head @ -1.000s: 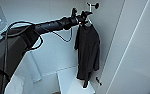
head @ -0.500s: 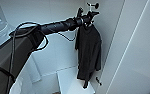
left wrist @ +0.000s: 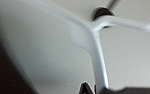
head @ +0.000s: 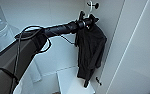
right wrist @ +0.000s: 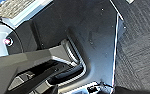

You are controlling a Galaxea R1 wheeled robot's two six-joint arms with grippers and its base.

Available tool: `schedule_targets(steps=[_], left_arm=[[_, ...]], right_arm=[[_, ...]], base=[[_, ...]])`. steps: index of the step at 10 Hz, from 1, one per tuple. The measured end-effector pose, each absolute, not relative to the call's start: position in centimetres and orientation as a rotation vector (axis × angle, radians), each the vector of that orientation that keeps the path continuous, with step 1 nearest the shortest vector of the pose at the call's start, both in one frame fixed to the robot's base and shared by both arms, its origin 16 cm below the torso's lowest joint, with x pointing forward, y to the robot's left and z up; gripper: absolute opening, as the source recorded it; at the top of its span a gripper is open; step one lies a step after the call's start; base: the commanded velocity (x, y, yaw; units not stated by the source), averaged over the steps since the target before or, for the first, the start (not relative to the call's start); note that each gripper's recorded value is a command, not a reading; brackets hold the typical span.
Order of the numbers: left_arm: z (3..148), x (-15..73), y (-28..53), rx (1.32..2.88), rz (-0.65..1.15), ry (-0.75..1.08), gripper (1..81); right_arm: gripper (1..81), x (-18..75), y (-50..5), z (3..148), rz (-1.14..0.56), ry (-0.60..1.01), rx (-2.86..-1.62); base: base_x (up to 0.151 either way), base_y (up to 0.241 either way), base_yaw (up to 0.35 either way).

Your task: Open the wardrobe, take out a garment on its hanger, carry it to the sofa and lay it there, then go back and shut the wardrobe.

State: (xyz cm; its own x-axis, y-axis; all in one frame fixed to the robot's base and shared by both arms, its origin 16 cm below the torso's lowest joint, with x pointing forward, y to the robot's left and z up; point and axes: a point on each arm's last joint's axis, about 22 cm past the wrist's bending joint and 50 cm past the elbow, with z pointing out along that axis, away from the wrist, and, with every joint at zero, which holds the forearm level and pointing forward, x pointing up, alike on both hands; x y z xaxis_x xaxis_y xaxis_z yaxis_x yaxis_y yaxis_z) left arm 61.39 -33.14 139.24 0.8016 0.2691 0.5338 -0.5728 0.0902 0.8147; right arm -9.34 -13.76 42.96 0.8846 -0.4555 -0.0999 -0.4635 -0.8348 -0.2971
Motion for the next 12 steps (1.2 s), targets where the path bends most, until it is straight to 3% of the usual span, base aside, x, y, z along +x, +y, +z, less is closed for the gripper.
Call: schedule_targets(steps=[12], left_arm=[[143.7, 62.9, -27.5, 1.277, 0.717, -0.310, 1.0]], right_arm=[[81.1, -9.5, -13.5, 43.0, 0.038, 0.685, -2.737]], base=[[0.000, 0.000, 0.000]])
